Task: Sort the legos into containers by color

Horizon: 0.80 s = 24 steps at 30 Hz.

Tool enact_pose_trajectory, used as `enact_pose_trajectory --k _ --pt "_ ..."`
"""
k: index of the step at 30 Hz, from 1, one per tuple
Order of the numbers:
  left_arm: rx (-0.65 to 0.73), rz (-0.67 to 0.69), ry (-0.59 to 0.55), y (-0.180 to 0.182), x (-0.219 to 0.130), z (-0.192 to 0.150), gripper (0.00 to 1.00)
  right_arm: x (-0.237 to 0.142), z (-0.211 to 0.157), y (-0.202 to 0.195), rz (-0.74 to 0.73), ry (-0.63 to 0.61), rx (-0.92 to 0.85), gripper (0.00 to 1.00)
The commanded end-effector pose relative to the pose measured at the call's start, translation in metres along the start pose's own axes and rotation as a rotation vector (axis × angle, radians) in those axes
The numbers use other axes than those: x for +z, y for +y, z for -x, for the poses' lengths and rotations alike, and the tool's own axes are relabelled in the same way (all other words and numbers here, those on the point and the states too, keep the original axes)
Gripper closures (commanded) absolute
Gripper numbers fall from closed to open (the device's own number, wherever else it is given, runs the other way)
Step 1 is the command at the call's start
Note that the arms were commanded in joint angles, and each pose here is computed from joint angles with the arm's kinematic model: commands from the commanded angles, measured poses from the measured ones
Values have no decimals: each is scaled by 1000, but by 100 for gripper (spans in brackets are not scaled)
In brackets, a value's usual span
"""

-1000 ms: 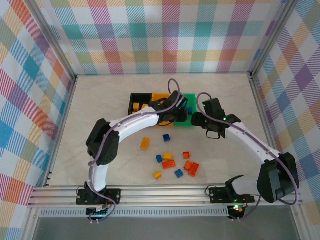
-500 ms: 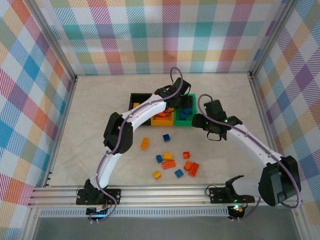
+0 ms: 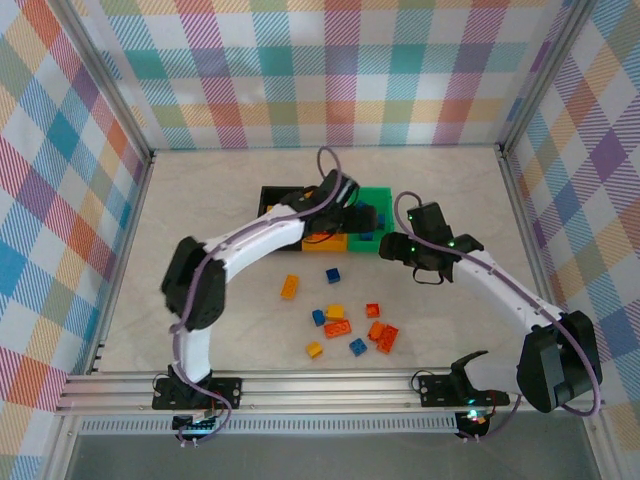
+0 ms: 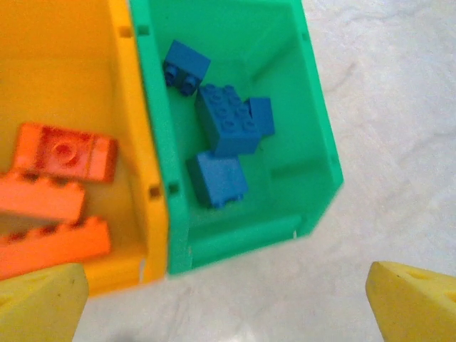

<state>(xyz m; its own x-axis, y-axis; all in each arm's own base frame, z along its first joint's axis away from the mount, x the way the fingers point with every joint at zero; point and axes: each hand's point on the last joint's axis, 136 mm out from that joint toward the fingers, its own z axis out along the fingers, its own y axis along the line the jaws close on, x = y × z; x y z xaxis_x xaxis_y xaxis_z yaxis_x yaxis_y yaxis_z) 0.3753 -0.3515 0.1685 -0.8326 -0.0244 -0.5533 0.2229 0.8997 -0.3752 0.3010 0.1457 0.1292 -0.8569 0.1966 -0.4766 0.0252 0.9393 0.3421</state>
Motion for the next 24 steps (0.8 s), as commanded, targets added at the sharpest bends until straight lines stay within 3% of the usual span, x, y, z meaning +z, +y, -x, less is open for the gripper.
enact_pose_trajectory --k 1,9,13,19,24 --pt "-33 -56 -65 1 -36 -7 0 7 -21 15 58 66 -63 27" --pt "-109 108 -44 90 -72 -76 0 21 -59 36 75 158 -160 28" --pt "-126 168 60 128 -61 -106 0 25 -62 37 70 161 -154 28" --pt "-28 253 224 147 -34 -141 0 24 -59 37 63 149 -153 28" --pt "40 357 269 165 -22 -153 7 23 -58 36 54 143 -153 28"
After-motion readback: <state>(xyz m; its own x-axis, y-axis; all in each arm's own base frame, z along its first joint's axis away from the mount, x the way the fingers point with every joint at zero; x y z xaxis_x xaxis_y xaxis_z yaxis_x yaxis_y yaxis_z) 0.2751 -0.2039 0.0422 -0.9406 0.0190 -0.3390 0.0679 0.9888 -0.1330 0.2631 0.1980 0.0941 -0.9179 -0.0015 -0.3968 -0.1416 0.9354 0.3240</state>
